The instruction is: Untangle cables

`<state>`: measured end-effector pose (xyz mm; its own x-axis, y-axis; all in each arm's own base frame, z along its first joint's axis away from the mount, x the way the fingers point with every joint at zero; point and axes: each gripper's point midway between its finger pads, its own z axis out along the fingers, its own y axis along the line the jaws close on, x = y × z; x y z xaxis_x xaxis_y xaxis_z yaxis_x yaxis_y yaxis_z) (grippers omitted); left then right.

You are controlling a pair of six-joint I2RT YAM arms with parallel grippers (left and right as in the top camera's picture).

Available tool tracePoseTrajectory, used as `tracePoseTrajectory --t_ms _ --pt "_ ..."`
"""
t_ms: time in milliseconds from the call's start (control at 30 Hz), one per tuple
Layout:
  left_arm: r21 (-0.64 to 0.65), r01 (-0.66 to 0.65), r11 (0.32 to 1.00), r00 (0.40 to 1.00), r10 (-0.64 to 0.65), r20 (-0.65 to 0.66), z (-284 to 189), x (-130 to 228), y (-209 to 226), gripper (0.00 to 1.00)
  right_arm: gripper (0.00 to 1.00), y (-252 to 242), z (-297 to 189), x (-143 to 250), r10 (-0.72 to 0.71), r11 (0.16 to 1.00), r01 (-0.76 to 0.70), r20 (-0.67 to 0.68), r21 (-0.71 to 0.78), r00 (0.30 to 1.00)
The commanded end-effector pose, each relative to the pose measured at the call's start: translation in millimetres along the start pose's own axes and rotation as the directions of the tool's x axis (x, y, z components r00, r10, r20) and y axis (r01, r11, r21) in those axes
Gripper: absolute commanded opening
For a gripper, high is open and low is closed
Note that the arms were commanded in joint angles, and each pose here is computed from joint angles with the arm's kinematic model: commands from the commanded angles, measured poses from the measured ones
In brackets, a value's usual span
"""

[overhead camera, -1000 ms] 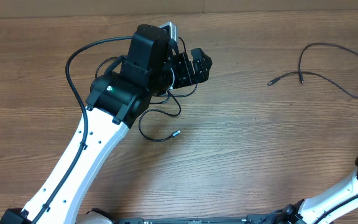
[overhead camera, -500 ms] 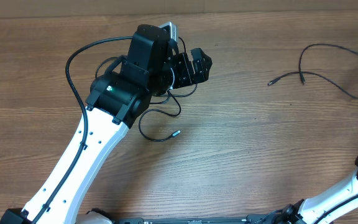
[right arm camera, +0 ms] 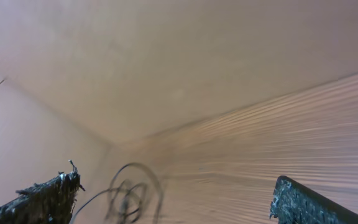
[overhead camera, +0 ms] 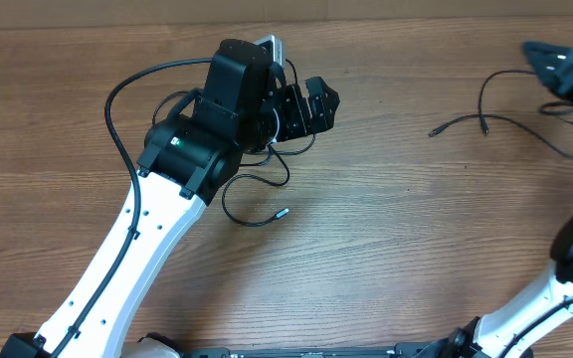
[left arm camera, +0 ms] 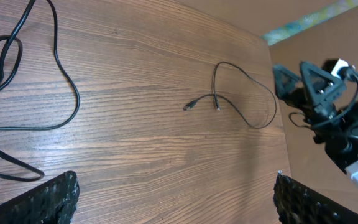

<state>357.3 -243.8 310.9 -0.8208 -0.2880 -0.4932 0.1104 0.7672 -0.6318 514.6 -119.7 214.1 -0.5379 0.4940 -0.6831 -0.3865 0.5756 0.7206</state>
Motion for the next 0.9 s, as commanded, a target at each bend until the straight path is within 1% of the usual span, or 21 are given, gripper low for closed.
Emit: tracePoseTrajectory --t_ms 0,100,167,367,433,567,700,867 --pt "-0.012 -0.011 1.0 1.0 0.012 0.005 2 -2 3 1.0 1.0 45 40 13 -0.048 0.992 0.037 -0.082 -0.121 0.996" --pt "-0.012 -0.011 1.0 1.0 0.012 0.005 2 -2 3 1.0 1.0 72 75 36 -0.059 0.983 0.031 -0.148 -0.183 0.987" --pt "-0.012 -0.011 1.0 1.0 0.012 0.005 2 -2 3 1.0 1.0 95 105 59 -0.073 0.974 0.027 -0.2 -0.224 0.977" --pt "-0.013 -0.011 1.0 1.0 0.011 0.005 2 -2 3 1.0 1.0 138 164 114 -0.07 0.972 -0.004 -0.305 -0.233 0.95" --pt "-0.013 -0.011 1.0 1.0 0.011 0.004 2 -2 3 1.0 1.0 155 180 139 -0.096 0.967 0.004 -0.348 -0.254 0.933" --pt "-0.013 -0.011 1.0 1.0 0.011 0.005 2 -2 3 1.0 1.0 178 200 184 -0.152 0.961 0.033 -0.425 -0.273 0.892" --pt "-0.013 -0.011 1.0 1.0 0.011 0.004 2 -2 3 1.0 1.0 186 211 231 -0.137 0.979 0.034 -0.522 -0.202 0.842" --pt "-0.013 -0.011 1.0 1.0 0.011 0.004 2 -2 3 1.0 1.0 197 212 254 -0.161 0.975 0.039 -0.568 -0.221 0.807"
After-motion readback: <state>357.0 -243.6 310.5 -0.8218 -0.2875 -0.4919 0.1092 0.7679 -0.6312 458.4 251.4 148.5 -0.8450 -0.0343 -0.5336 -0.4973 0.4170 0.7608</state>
